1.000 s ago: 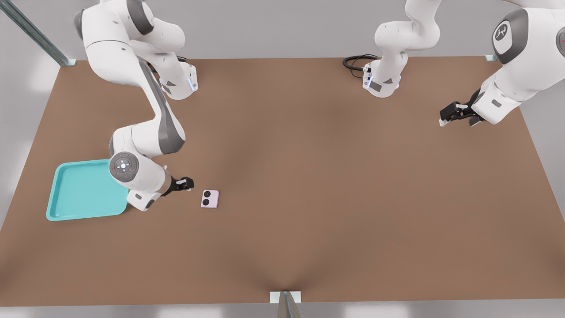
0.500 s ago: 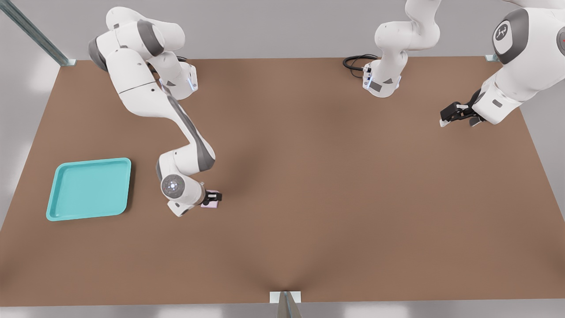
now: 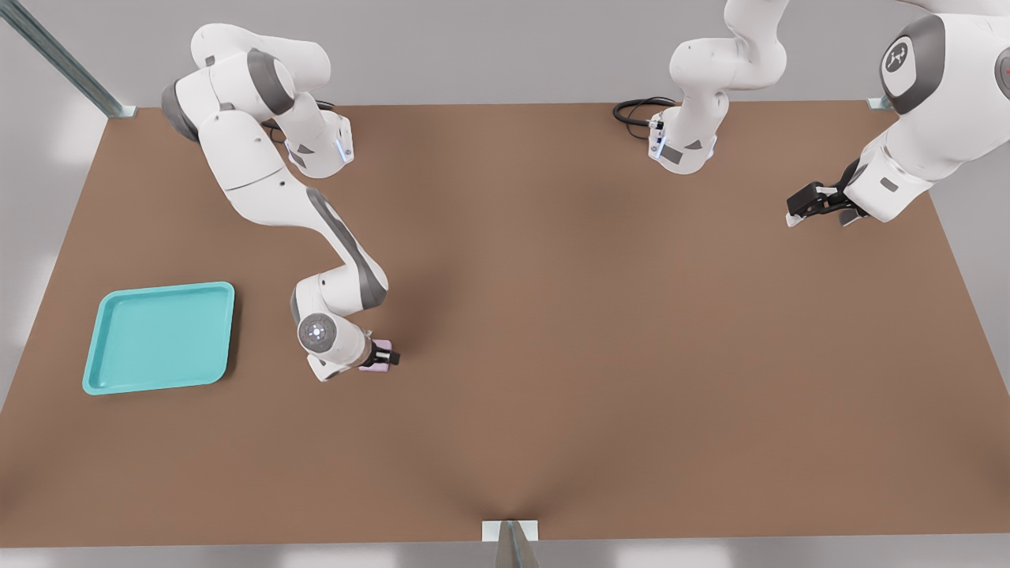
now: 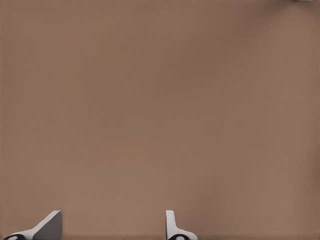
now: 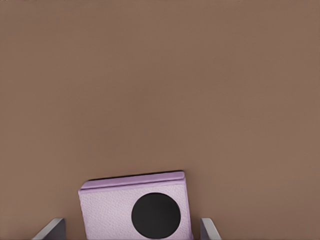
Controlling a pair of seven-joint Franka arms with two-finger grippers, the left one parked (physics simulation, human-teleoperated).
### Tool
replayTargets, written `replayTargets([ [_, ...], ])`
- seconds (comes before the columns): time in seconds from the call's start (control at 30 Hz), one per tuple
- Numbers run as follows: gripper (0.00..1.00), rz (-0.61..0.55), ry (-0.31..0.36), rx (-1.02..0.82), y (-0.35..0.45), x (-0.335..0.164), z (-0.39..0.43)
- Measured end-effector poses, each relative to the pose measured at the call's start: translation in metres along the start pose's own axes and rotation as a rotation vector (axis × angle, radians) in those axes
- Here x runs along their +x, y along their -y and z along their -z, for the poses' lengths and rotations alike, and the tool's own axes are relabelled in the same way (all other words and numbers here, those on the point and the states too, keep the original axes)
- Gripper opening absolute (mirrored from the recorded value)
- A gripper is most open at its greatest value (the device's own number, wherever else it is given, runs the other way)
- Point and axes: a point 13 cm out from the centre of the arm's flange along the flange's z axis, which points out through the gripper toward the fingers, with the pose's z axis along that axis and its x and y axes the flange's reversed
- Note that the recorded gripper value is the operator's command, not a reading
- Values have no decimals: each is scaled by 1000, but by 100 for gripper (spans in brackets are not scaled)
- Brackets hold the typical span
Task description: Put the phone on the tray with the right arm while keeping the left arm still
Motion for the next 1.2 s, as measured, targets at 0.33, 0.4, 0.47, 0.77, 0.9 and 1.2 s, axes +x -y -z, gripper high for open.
replayTargets([
  [0.33,90,-38,5,2,1,0,-13],
  [0.4,84,-36,10,5,0,0,-13],
  [0.47,80,-36,16,5,-2,-1,-9],
  [0.77,76,-88,99,7,49,-41,73],
  [0.9,76,-197,122,12,159,-75,113],
  [1.2,77,-359,54,6,442,-56,99],
])
